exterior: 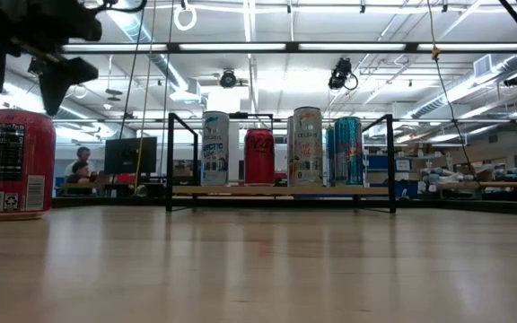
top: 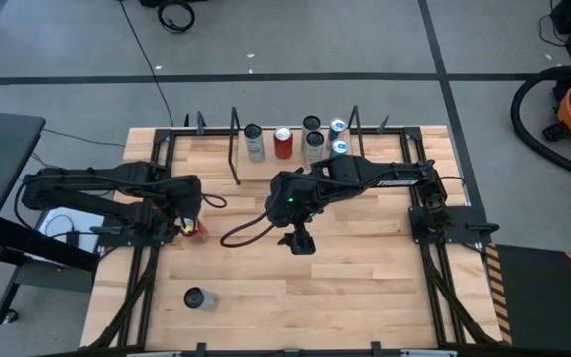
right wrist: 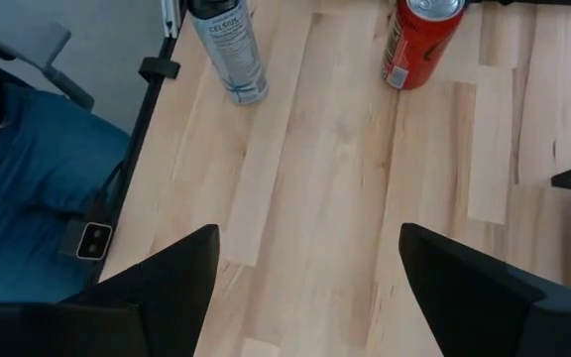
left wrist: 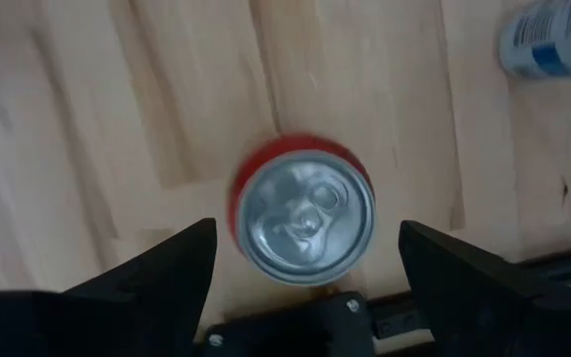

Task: Place canned beverage on shelf
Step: Put the red-black soda can aligned with the other red-black soda can on the shelf

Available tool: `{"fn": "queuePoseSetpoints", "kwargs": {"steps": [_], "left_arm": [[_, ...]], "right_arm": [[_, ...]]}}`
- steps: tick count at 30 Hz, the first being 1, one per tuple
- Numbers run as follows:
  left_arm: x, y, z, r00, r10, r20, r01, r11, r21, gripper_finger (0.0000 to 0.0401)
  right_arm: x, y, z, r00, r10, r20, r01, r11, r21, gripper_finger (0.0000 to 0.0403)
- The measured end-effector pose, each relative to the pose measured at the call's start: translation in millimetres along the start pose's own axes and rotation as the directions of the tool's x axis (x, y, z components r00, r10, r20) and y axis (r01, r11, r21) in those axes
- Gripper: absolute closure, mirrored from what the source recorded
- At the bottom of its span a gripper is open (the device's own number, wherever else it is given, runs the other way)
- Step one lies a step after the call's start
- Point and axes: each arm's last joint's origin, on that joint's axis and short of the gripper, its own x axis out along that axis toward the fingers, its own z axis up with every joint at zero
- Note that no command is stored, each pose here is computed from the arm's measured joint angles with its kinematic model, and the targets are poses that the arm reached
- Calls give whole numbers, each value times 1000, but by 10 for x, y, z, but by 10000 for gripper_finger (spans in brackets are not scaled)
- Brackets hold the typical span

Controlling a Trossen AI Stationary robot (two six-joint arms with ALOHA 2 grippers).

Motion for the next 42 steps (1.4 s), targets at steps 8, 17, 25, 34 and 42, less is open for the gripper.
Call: {"fn": "queuePoseSetpoints", "kwargs": {"steps": [8, 17, 25, 34, 42], "left_arm": [[107, 7, -20, 1000, -2, -12, 1, 1000, -16, 83], [167, 26, 35, 999, -8, -41, 8, 1000, -22, 83], [314, 73, 156, 995, -25, -100, 22, 999, -29, 83], [425, 88, 171, 990, -41, -131, 36, 998, -42, 82], [427, 87, 167, 990, -40, -132, 35, 998, -43, 105]], "right_arm": [[0, 0, 1, 1000, 0, 1, 0, 1000, 7, 82], [0, 2, 7, 1000, 0, 7, 0, 1000, 4, 82], [0, 3, 7, 1000, 1, 7, -1, 1000, 3, 82], [0, 3, 7, 1000, 1, 7, -1, 1000, 3, 82], [0, 3, 7, 1000, 1, 7, -1, 1000, -2, 82]]}}
